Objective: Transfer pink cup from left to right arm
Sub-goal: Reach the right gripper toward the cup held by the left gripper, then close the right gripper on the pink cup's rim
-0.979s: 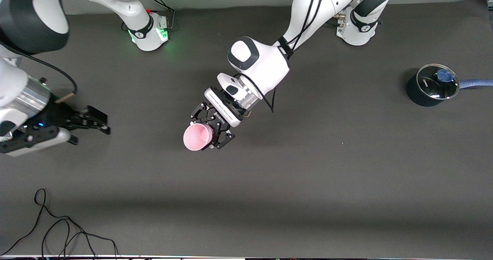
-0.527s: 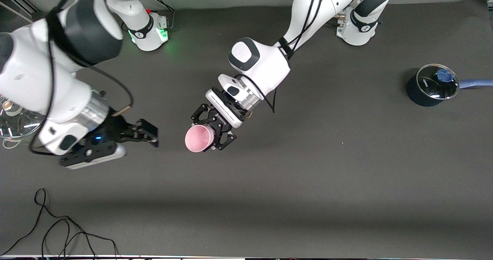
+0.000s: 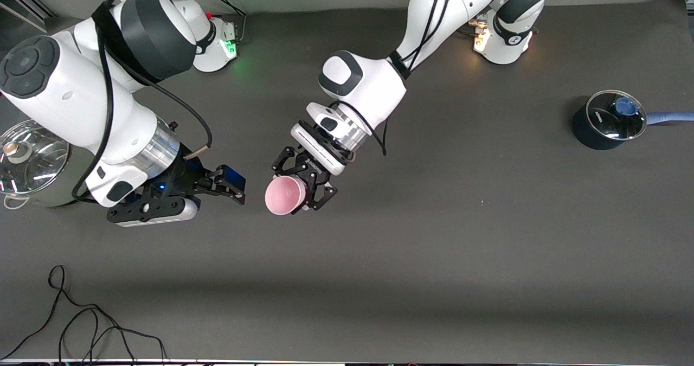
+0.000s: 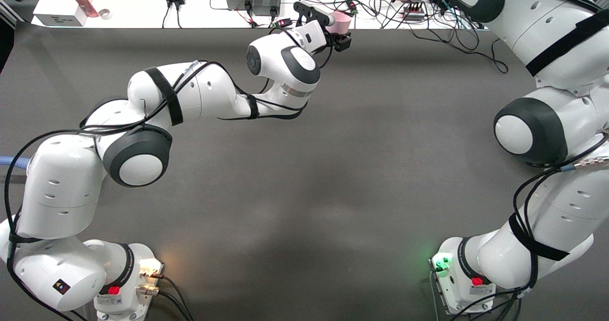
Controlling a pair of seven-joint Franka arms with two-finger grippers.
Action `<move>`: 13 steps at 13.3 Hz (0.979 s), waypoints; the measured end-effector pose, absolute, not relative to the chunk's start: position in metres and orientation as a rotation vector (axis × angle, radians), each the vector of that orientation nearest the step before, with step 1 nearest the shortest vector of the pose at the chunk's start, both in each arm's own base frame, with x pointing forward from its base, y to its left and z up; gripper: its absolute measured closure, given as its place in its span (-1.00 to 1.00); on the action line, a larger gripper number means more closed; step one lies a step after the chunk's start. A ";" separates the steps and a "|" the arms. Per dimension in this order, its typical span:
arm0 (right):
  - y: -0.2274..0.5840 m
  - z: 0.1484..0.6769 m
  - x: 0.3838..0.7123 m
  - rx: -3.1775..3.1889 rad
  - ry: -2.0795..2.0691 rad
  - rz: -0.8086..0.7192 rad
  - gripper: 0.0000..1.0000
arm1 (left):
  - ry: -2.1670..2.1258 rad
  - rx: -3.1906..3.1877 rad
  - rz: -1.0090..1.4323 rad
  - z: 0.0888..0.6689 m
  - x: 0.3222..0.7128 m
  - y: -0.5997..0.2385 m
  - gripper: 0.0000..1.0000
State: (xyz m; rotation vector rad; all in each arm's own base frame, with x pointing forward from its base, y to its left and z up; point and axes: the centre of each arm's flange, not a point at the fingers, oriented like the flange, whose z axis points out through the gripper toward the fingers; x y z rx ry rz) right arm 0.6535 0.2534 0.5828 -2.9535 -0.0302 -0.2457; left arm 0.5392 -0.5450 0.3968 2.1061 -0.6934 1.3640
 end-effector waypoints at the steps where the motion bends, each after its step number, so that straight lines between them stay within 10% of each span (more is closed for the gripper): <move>1: 0.253 0.582 0.654 -2.954 -0.029 -0.244 -1.00 | -0.687 2.111 1.376 0.397 0.537 -0.545 -0.31; 13: 0.312 0.551 0.638 -2.942 0.293 -0.130 -1.00 | -0.673 2.139 1.429 0.393 0.520 -0.556 -0.31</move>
